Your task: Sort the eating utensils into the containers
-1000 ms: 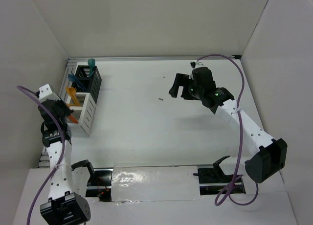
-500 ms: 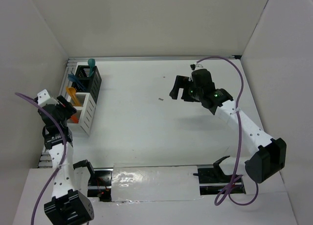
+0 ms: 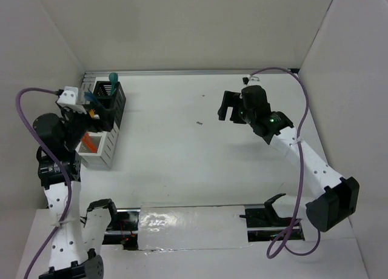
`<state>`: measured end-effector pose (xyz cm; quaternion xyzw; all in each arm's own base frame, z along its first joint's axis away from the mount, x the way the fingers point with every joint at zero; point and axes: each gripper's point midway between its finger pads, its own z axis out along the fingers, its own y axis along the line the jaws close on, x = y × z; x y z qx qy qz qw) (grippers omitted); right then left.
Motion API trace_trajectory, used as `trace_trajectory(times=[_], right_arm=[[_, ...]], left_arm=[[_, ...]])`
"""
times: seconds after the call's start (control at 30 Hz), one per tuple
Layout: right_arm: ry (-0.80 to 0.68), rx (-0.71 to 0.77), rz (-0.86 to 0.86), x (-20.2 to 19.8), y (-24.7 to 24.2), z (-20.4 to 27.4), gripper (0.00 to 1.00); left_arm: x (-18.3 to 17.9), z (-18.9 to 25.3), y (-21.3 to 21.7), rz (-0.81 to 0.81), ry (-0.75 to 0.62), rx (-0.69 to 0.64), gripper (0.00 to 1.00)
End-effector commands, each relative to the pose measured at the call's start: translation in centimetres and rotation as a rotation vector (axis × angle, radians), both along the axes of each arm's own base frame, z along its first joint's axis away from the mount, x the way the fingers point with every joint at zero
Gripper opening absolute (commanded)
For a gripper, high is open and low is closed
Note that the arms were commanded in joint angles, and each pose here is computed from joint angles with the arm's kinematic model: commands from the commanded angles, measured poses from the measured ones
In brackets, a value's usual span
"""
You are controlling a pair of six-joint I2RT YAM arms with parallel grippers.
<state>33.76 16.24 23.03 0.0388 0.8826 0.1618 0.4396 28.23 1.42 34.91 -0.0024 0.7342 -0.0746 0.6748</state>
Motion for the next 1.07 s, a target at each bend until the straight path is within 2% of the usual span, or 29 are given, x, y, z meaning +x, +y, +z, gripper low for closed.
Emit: trace_trajectory(times=[0.0, 0.03, 0.1, 0.2, 0.37, 0.57, 0.87, 1.03], right_arm=[[-0.215, -0.049, -0.083, 0.7, -3.0, 5.4, 1.0], [-0.262, -0.053, -0.109, 0.1, -3.9, 6.6, 1.0], [-0.264, -0.074, -0.111, -0.6, -4.5, 6.0, 1.0], [-0.3, -0.031, -0.089, -2.5, -4.8, 6.8, 1.0], [-0.277, 0.025, -0.061, -6.0, -5.2, 4.0, 1.0], [-0.31, 0.063, -0.072, -9.4, -6.8, 3.4, 1.0], [-0.315, 0.112, -0.063, -10.7, -6.8, 2.9, 1.0], [-0.337, 0.134, -0.08, -11.3, -7.2, 3.1, 1.0]], left_arm=[[-2.7, -0.7, -6.0, -0.302, 0.043, 0.062, 1.0], [-3.1, -1.2, -6.6, -0.311, 0.063, 0.041, 1.0], [-4.3, -1.4, -7.5, -0.331, 0.044, 0.035, 1.0], [-5.7, -1.5, -8.7, -0.36, 0.003, 0.006, 1.0], [-8.1, -1.9, -9.8, -0.402, -0.028, -0.037, 1.0], [-9.9, -4.3, -10.2, -0.409, 0.033, -0.071, 1.0], [-11.7, -4.6, -8.5, -0.266, -0.021, -0.084, 1.0], [-12.7, -5.1, -8.3, -0.259, -0.065, -0.05, 1.0]])
